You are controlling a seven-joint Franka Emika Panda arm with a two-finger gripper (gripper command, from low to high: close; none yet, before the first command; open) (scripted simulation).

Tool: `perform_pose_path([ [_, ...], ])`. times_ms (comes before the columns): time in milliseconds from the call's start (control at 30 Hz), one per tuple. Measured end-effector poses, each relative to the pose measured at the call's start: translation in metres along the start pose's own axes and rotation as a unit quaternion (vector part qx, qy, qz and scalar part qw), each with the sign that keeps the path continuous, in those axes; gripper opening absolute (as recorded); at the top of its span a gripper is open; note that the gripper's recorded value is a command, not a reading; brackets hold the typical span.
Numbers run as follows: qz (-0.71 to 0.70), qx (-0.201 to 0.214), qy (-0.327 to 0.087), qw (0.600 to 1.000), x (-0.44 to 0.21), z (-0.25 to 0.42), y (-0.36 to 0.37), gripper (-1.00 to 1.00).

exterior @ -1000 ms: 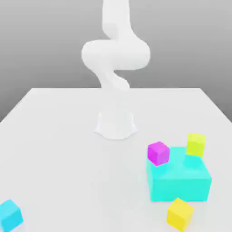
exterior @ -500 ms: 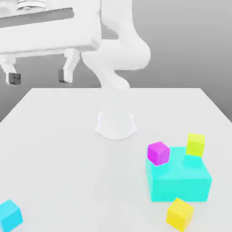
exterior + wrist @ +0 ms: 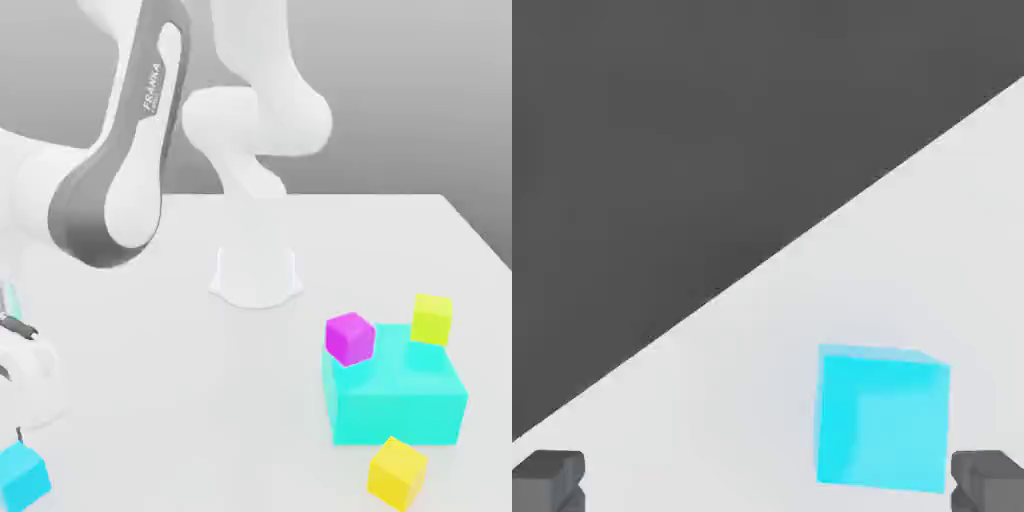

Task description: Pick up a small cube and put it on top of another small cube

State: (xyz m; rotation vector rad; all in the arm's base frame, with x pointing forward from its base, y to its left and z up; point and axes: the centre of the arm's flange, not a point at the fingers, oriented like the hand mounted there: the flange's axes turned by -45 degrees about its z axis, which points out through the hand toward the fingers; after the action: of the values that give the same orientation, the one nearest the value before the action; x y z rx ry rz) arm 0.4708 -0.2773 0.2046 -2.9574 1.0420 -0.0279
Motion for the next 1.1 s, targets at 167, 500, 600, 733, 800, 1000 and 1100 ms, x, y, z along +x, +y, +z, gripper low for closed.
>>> perform_pose_path([
  [167, 0.007, -0.006, -0.007, 1.0, -0.002, 0.07, 0.008, -1.0],
  [500, 0.007, -0.006, -0.007, 1.0, 0.0, 0.032, 0.008, -1.0],
  [600, -0.054, 0.007, -0.012, 0.998, -0.018, -0.001, -0.036, -1.0],
  [733, -0.192, 0.028, -0.02, 0.981, -0.069, -0.029, -0.123, -1.0],
  [800, -0.262, 0.036, -0.023, 0.964, -0.101, -0.043, -0.161, -1.0],
  [1000, -0.539, 0.047, -0.03, 0.84, -0.264, -0.09, -0.283, -1.0],
  [1100, -0.648, 0.041, -0.026, 0.76, -0.338, -0.113, -0.297, -1.0],
])
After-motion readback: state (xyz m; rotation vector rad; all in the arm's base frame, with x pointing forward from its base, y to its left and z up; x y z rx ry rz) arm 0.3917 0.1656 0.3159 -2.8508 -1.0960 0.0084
